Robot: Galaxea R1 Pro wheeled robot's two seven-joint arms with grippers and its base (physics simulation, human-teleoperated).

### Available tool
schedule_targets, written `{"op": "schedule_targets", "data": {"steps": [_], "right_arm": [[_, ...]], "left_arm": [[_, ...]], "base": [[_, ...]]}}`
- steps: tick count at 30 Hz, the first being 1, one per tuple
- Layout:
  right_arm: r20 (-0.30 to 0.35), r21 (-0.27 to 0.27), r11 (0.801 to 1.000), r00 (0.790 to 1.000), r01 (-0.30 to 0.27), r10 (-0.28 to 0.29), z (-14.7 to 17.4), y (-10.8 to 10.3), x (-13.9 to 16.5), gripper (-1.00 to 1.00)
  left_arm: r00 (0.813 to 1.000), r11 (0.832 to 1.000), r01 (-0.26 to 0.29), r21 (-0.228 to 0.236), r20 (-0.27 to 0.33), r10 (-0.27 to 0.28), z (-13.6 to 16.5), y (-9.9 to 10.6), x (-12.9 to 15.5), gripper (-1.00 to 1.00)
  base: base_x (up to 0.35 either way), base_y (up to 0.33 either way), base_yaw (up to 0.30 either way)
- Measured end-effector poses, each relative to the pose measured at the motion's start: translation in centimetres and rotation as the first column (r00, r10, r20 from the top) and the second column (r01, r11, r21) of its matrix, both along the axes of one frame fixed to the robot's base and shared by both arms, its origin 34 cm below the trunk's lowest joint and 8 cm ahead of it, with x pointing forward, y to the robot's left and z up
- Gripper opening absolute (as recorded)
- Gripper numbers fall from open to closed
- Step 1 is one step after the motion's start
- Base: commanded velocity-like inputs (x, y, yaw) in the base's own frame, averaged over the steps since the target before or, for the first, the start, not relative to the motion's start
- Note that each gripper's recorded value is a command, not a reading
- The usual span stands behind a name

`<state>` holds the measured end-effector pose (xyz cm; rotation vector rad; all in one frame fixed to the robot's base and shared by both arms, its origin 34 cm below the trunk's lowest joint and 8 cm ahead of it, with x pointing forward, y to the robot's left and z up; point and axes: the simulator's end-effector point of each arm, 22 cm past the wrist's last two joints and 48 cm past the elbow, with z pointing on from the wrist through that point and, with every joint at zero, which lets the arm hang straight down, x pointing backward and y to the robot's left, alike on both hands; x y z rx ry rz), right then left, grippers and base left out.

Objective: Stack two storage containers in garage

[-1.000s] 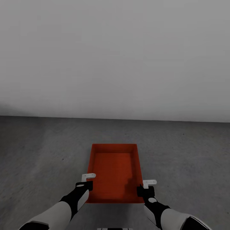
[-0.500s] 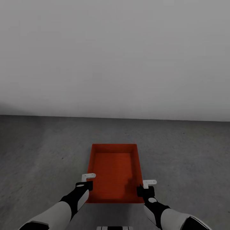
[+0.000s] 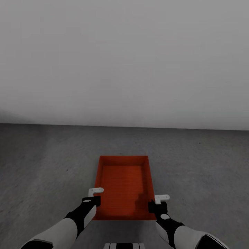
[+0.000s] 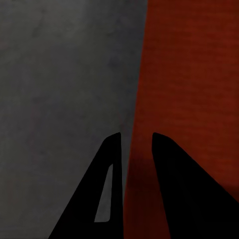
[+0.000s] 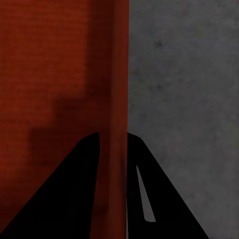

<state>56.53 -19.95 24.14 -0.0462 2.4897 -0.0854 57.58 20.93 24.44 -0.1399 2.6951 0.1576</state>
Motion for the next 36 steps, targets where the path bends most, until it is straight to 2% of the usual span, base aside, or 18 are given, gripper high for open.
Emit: {"op": "schedule_targets", "data": {"steps": [21, 31, 36], "right_arm": [[0.000, 0.000, 1.000, 1.000, 0.000, 0.000, 0.0, 0.0, 0.0, -1.00], [0.000, 0.000, 1.000, 1.000, 0.000, 0.000, -2.2, 0.0, -0.6, -1.00], [0.000, 0.000, 1.000, 1.000, -0.001, 0.001, -2.2, 0.0, -0.6, -1.00]], "left_arm": [[1.000, 1.000, 0.000, 0.000, 0.000, 0.000, 0.0, 0.0, 0.0, -1.00], [1.000, 1.000, 0.000, -0.001, 0.000, 0.000, -2.2, 0.0, -0.6, -1.00], [1.000, 1.000, -0.001, -0.001, 0.000, 0.001, -2.2, 0.0, -0.6, -1.00]], "base": [[0.000, 0.000, 0.000], [0.000, 0.000, 0.000], [0.000, 0.000, 0.000]]}}
